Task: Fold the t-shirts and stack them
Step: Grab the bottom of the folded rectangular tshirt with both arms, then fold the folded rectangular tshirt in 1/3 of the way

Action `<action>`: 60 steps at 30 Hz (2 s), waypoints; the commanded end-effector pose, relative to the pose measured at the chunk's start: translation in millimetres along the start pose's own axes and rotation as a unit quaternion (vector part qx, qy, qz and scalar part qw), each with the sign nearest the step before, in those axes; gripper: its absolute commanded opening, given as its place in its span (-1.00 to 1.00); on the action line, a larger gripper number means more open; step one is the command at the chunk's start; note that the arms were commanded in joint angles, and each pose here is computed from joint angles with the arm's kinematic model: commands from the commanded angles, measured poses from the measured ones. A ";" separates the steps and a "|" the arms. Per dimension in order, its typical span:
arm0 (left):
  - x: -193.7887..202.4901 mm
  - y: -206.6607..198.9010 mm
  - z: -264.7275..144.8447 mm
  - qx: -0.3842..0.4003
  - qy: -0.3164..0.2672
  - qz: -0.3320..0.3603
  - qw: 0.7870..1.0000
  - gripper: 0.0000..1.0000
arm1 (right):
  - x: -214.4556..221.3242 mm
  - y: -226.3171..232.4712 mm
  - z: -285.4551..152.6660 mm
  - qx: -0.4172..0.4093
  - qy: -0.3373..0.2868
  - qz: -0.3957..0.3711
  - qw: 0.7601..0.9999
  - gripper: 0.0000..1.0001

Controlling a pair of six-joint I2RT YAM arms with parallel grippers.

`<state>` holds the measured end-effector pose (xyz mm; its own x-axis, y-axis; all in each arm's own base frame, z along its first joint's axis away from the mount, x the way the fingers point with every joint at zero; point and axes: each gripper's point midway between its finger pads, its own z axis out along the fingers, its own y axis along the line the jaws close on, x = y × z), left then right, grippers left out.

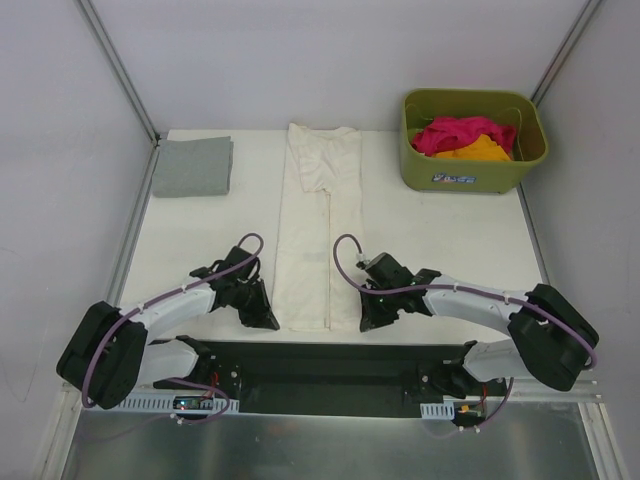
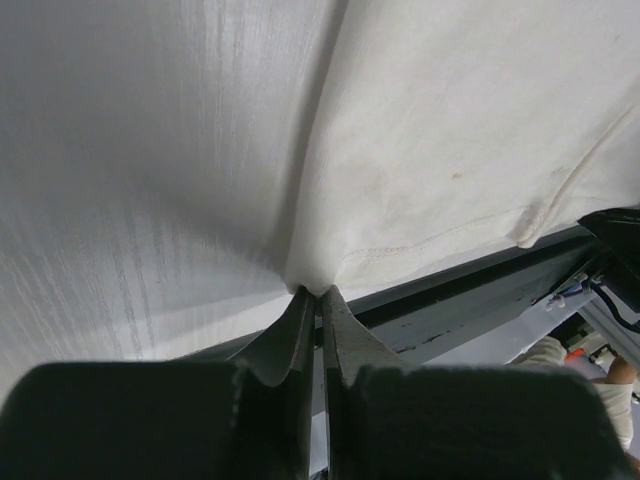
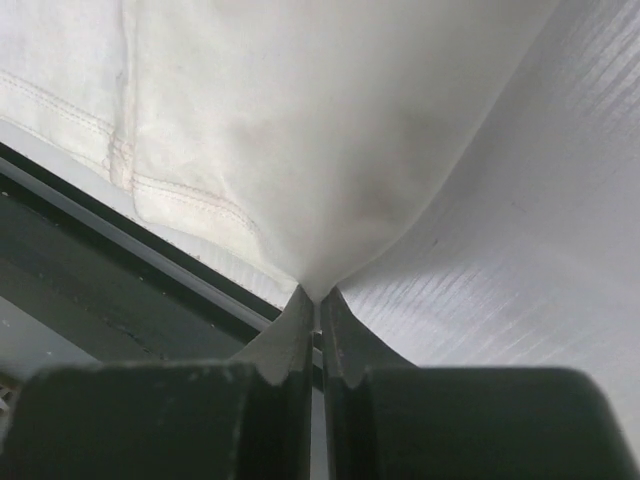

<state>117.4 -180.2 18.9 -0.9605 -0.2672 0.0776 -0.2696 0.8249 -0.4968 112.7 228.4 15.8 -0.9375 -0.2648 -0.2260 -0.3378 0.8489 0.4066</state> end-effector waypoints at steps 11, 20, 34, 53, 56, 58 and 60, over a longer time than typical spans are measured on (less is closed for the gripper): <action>40.8 -13.2 -33.3 0.102 0.006 0.009 0.995 -1.00 | 34.1 38.3 -31.3 -0.048 0.006 -0.010 0.999 -0.99; 4.0 -65.6 -66.8 0.125 -0.055 0.065 0.988 -1.00 | -24.5 45.7 -68.5 -0.008 -0.090 -0.043 0.995 -0.99; -98.2 -123.4 -94.5 0.123 -0.186 0.086 0.971 -1.00 | -147.0 43.4 -102.3 -0.005 -0.186 -0.039 0.982 -0.99; -233.8 -167.7 -101.6 0.138 -0.211 0.077 0.965 -1.00 | -281.3 -9.5 -91.0 0.035 -0.204 -0.012 0.978 -0.99; -256.8 -168.8 -97.6 0.136 -0.213 0.075 0.965 -1.00 | -300.6 -22.3 -81.4 0.041 -0.203 -0.007 0.978 -0.99; -269.2 -172.4 -89.4 0.143 -0.200 0.077 0.966 -1.00 | -312.8 -33.8 -73.8 0.048 -0.202 0.002 0.978 -0.99; -280.6 -166.9 -77.9 0.137 -0.192 0.070 0.969 -1.00 | -322.6 -39.5 -71.6 0.044 -0.205 0.005 0.978 -0.99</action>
<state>403.4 -201.3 146.2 -0.8692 -0.4043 -0.2848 -0.1163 0.7269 -0.6769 397.6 247.3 127.9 -0.8450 -0.0655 -0.5307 -0.2784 0.9012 0.3322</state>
